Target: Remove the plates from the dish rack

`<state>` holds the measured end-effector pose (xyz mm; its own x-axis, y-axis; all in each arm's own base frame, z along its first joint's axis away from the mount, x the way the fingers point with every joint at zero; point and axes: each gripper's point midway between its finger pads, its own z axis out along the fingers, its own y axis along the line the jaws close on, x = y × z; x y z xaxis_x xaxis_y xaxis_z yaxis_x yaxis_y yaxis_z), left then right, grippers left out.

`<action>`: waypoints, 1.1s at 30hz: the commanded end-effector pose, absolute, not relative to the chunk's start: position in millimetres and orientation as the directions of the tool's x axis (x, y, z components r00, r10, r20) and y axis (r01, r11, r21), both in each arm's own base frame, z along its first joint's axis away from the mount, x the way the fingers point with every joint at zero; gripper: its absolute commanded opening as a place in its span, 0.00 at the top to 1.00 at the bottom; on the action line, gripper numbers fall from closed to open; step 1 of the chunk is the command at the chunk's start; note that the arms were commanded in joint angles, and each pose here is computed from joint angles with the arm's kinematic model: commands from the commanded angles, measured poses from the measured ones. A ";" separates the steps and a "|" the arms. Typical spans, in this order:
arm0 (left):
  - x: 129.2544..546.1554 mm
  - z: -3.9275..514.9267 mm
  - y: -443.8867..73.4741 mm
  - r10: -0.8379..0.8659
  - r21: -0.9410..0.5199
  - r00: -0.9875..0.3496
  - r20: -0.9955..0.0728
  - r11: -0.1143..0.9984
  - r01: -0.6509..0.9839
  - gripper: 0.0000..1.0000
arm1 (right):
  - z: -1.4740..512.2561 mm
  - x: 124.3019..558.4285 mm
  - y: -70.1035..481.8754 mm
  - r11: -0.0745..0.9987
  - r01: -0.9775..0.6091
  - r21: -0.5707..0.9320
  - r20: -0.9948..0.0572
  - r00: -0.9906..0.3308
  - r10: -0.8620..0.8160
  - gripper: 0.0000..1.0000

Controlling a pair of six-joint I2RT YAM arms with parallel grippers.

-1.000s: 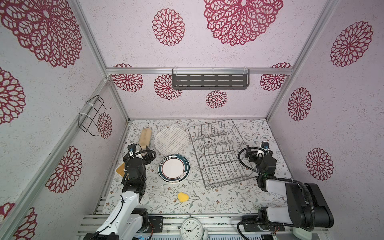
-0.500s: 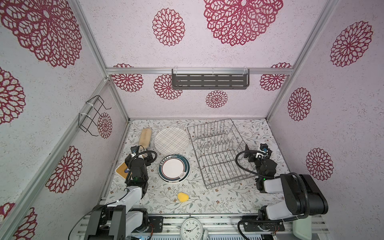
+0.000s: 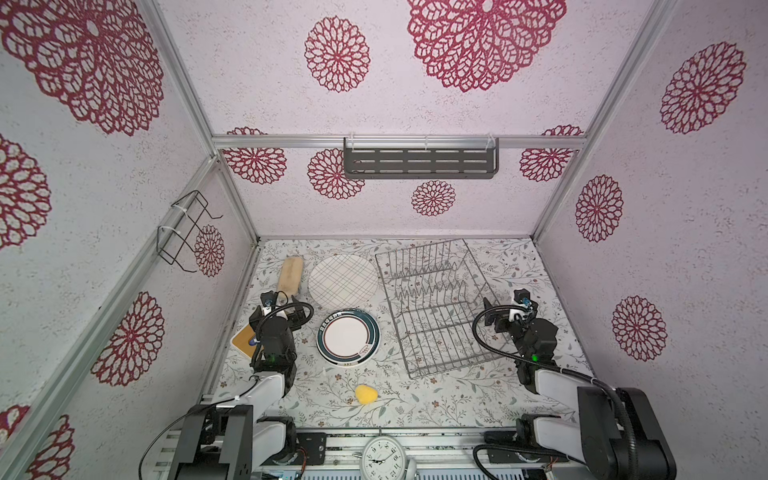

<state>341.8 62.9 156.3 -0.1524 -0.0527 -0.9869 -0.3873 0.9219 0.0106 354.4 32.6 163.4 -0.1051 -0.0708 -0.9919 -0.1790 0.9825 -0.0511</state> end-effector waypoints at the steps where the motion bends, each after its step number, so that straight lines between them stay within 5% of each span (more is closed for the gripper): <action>1: 341.0 165.6 63.1 -0.046 0.002 -0.118 -0.992 0.925 -0.379 0.03 | 168.4 353.6 49.4 0.962 -0.270 -0.029 -0.981 -0.175 -0.079 0.01; 26: 339.9 167.3 60.7 -0.064 -0.017 -0.115 -0.991 0.930 -0.366 0.03 | 153.8 362.2 80.5 0.935 -0.262 0.237 -0.808 -0.588 0.040 0.01; 33: 340.5 168.1 60.2 -0.070 -0.024 -0.112 -0.991 0.931 -0.364 0.03 | 163.2 364.6 91.7 0.930 -0.282 0.235 -0.802 -0.597 0.022 0.01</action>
